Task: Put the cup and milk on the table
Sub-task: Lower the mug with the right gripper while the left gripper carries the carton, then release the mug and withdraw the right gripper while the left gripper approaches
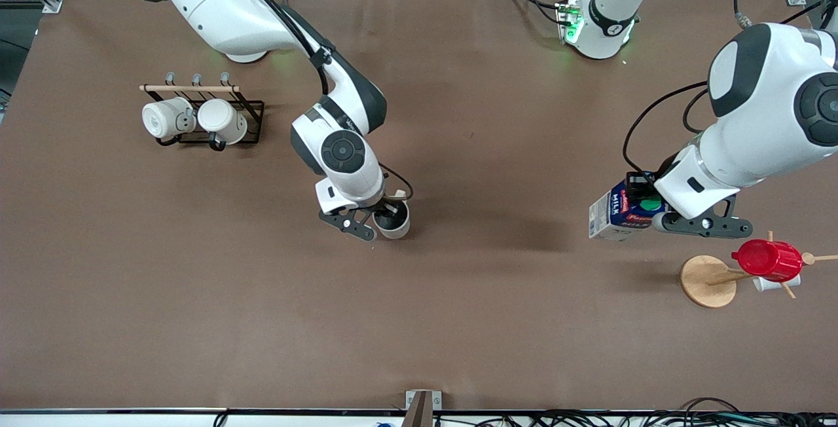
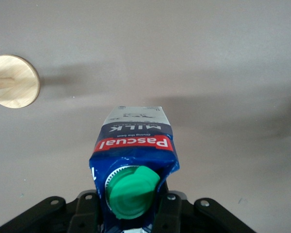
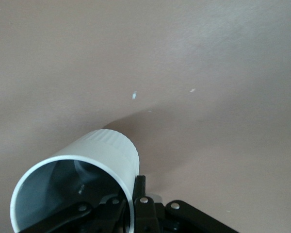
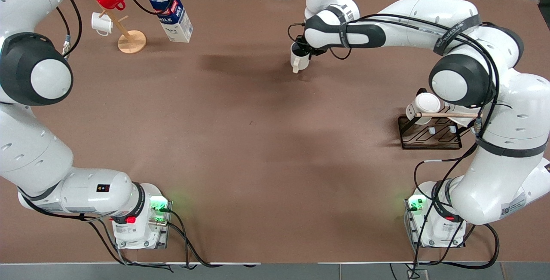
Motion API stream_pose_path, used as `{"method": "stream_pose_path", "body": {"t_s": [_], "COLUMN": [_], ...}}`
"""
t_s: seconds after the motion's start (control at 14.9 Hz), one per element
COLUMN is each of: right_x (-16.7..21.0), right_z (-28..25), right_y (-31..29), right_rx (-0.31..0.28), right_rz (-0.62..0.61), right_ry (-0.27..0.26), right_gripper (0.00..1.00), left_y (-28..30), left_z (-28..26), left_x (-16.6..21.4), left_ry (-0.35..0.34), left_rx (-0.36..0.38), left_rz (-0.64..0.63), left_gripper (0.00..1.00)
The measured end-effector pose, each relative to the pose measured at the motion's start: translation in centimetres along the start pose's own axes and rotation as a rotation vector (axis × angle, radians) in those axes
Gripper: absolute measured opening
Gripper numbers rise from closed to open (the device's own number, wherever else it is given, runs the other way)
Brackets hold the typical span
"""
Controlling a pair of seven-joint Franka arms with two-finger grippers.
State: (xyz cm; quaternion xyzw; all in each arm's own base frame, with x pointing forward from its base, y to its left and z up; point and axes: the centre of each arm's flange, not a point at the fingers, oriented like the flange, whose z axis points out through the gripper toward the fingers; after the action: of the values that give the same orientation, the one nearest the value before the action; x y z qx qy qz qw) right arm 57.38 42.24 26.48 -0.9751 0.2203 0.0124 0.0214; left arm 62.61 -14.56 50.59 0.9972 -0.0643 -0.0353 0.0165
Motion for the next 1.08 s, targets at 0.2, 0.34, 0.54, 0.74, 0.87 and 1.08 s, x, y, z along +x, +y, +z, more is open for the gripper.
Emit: {"method": "stream_pose_path", "body": {"t_s": [0.2, 0.34, 0.54, 0.74, 0.87, 1.08], "right_x": [-1.4, -2.6, -3.4, -3.2, -3.2, -2.3], "right_z": [0.7, 0.9, 1.5, 1.8, 1.7, 0.4], "right_y": [-0.8, -1.3, -1.6, -1.5, -1.5, -1.5], "right_rx": [-0.002, -0.008, -0.016, -0.023, -0.022, -0.022], "right_rz": [-0.024, -0.043, -0.055, -0.06, -0.059, -0.049], "right_ry": [-0.002, 0.005, 0.004, 0.012, 0.013, 0.024], "right_gripper": [0.04, 0.04, 0.1, 0.37, 0.53, 0.85], "left_y": [2.3, 4.6, 8.4, 12.5, 14.4, 17.1], "left_z": [-0.2, -0.2, 0.7, 2.1, 2.5, 3.4], "left_x": [-0.3, -0.5, -0.7, -1.1, -1.3, -1.4], "left_ry": [0.003, 0.005, -0.007, -0.023, -0.027, -0.028], "left_rx": [-0.006, -0.007, -0.006, -0.003, -0.002, -0.005], "left_rz": [-0.025, -0.048, -0.091, -0.13, -0.16, -0.221], "left_gripper": [0.39, 0.39, 0.39, 0.39, 0.39, 0.39]}}
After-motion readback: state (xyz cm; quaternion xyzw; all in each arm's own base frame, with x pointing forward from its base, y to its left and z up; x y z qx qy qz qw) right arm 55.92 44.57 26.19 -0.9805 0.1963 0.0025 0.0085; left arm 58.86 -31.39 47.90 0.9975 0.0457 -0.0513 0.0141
